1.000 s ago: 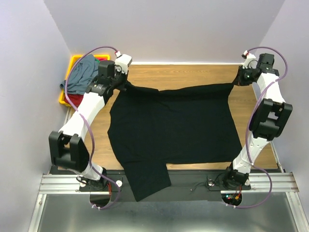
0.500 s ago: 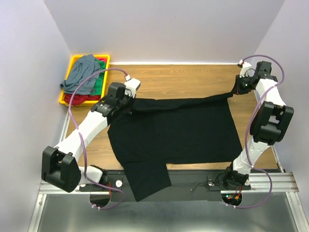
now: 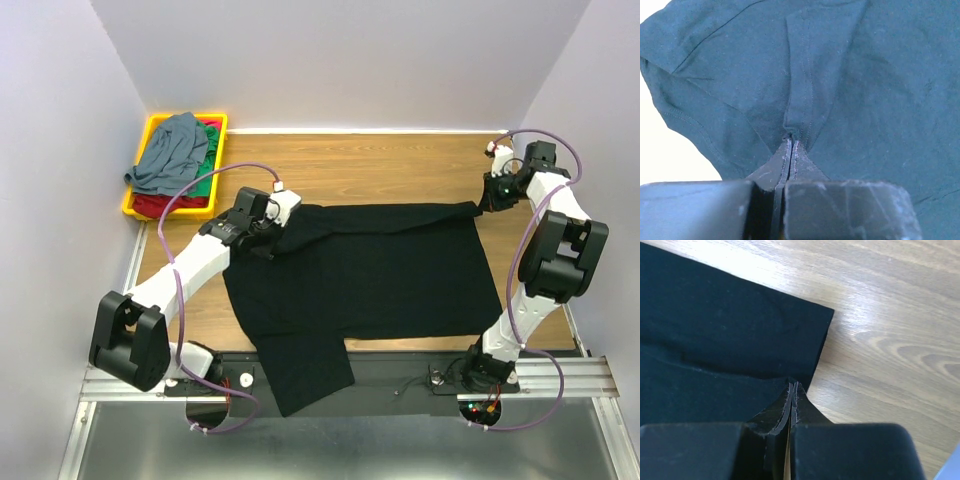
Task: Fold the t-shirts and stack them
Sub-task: Fold the tshirt
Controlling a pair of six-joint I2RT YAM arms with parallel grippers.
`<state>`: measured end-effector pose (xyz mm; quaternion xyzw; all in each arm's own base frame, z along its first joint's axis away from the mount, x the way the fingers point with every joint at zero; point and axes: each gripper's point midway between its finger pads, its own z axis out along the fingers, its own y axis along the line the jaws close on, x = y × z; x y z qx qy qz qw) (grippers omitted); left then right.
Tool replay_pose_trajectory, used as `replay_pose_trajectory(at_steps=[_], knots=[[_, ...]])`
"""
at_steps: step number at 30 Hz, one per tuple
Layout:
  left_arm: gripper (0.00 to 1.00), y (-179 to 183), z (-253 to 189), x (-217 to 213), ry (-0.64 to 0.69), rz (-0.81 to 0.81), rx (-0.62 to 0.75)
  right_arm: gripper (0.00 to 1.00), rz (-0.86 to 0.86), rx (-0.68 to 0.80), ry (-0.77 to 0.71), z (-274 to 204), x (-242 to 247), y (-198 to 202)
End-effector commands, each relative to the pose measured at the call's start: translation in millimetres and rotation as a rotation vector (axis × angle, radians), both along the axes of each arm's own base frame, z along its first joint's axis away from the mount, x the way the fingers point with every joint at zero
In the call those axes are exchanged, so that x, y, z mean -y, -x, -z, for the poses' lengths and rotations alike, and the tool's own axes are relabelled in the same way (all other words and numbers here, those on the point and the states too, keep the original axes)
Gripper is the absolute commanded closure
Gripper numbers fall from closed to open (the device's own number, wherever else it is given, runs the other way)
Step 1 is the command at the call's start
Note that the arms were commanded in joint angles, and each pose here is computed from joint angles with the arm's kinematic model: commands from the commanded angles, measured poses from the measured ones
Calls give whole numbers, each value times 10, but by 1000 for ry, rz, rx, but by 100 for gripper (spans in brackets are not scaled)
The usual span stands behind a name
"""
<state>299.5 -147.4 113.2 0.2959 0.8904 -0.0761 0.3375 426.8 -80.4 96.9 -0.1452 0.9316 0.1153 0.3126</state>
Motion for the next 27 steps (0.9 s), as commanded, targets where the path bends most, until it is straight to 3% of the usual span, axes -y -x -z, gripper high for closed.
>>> replay_pose_trajectory(at_steps=[1,9,17,27], knots=[[100,58,-61,52,-6,96,12,100,-11,76,76,-233,135,-50],[100,216,26,207,-13,206,-43,99,-25,30,111,-69,181,53],[100,98,-414,322,32,191,42,99,-1,73,110,-247,237,-108],[100,335,-491,570,3,250,-37,99,0,79,109,-281,249,-137]])
